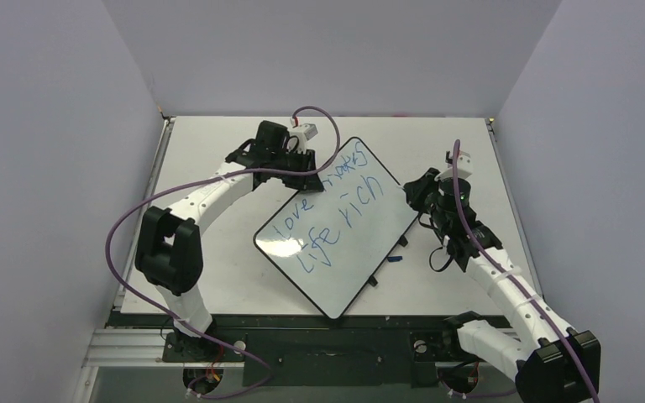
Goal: Write a sentence on the whiteboard
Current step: Put down the whiteboard on the whiteboard stand.
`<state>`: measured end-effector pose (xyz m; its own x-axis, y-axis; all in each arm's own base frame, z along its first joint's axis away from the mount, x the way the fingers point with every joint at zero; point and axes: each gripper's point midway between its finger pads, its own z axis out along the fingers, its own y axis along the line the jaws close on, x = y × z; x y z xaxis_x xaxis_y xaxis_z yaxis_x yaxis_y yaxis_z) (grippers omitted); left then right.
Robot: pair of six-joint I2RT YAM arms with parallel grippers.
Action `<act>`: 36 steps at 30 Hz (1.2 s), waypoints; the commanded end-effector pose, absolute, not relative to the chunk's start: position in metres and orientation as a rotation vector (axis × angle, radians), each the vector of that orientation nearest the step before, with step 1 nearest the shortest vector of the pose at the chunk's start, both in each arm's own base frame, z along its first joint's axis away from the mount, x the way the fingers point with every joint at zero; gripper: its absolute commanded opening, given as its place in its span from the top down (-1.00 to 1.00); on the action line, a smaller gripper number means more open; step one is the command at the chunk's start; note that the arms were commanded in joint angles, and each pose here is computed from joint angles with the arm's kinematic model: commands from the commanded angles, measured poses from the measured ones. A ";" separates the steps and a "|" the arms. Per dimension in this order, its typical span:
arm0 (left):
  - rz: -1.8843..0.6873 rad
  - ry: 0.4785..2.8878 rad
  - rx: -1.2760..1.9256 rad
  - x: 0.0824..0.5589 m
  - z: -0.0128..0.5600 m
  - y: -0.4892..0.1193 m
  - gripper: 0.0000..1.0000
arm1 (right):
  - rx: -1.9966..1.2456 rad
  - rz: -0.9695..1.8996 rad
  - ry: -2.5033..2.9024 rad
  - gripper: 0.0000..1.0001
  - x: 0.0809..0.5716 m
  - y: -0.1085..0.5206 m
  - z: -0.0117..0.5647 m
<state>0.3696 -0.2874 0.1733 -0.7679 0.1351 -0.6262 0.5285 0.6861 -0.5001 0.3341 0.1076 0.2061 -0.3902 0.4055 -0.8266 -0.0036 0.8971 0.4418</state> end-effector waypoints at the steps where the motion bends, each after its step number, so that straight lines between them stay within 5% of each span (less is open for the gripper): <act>1: -0.951 2.405 0.592 0.341 0.154 -0.300 0.45 | 0.281 0.460 1.883 1.00 0.334 0.105 0.219; 14: -0.906 2.356 0.603 0.351 0.173 -0.298 0.38 | 0.284 0.462 1.877 1.00 0.334 0.103 0.225; 26: -0.804 2.275 0.591 0.374 0.212 -0.288 0.01 | 0.284 0.462 1.839 1.00 0.333 0.100 0.248; 36: -0.625 2.178 0.509 0.401 0.268 -0.263 -0.06 | 0.269 0.439 1.798 1.00 0.334 0.092 0.283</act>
